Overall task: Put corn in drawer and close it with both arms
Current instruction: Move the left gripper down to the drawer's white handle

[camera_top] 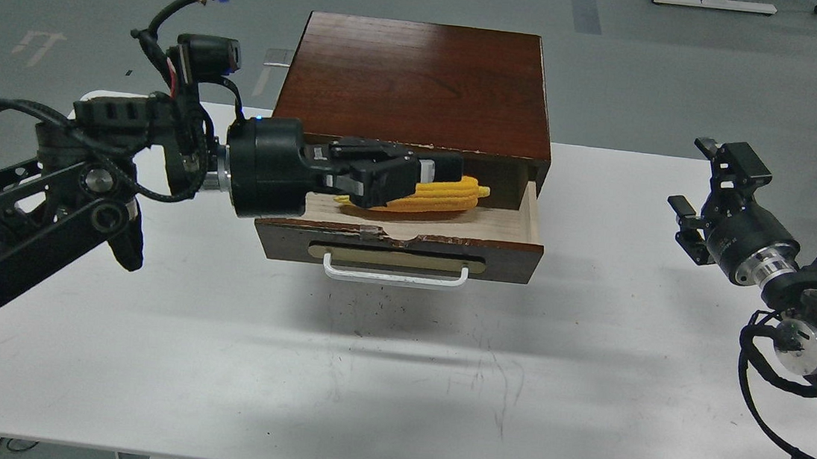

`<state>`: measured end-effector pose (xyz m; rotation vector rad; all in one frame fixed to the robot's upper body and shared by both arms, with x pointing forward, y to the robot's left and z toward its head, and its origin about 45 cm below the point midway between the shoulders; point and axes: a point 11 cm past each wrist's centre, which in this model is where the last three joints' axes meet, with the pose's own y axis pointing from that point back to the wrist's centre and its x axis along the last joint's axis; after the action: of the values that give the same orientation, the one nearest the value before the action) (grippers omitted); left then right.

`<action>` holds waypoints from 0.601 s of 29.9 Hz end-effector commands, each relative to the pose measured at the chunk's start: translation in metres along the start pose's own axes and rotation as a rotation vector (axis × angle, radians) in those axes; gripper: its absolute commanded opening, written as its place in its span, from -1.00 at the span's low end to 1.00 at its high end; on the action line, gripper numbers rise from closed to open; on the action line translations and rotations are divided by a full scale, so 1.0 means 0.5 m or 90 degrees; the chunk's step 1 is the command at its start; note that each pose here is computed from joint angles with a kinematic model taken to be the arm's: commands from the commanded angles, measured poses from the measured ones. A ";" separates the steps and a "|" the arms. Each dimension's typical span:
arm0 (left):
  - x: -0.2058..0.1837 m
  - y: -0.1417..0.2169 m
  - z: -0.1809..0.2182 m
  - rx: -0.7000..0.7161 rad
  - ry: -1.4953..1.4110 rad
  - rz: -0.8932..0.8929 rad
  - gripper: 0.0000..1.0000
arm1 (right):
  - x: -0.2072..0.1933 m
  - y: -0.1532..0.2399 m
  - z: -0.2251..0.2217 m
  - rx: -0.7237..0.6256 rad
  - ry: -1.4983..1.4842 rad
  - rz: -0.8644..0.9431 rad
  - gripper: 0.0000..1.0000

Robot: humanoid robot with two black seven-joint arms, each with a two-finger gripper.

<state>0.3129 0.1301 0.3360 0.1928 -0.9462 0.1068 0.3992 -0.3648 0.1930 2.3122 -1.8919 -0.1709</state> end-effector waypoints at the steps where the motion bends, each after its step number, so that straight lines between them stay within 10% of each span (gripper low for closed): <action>1: -0.049 -0.014 0.008 -0.004 -0.005 -0.048 -1.00 | 0.000 0.000 0.000 0.000 0.000 0.000 1.00; 18: -0.255 0.011 -0.038 0.094 0.257 -0.022 -1.00 | 0.009 0.013 0.025 -0.017 0.000 0.008 1.00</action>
<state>0.2551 0.1344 0.2307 0.3108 -0.6188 0.1197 0.3934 -0.3679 0.1845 2.2930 -1.8905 -0.1907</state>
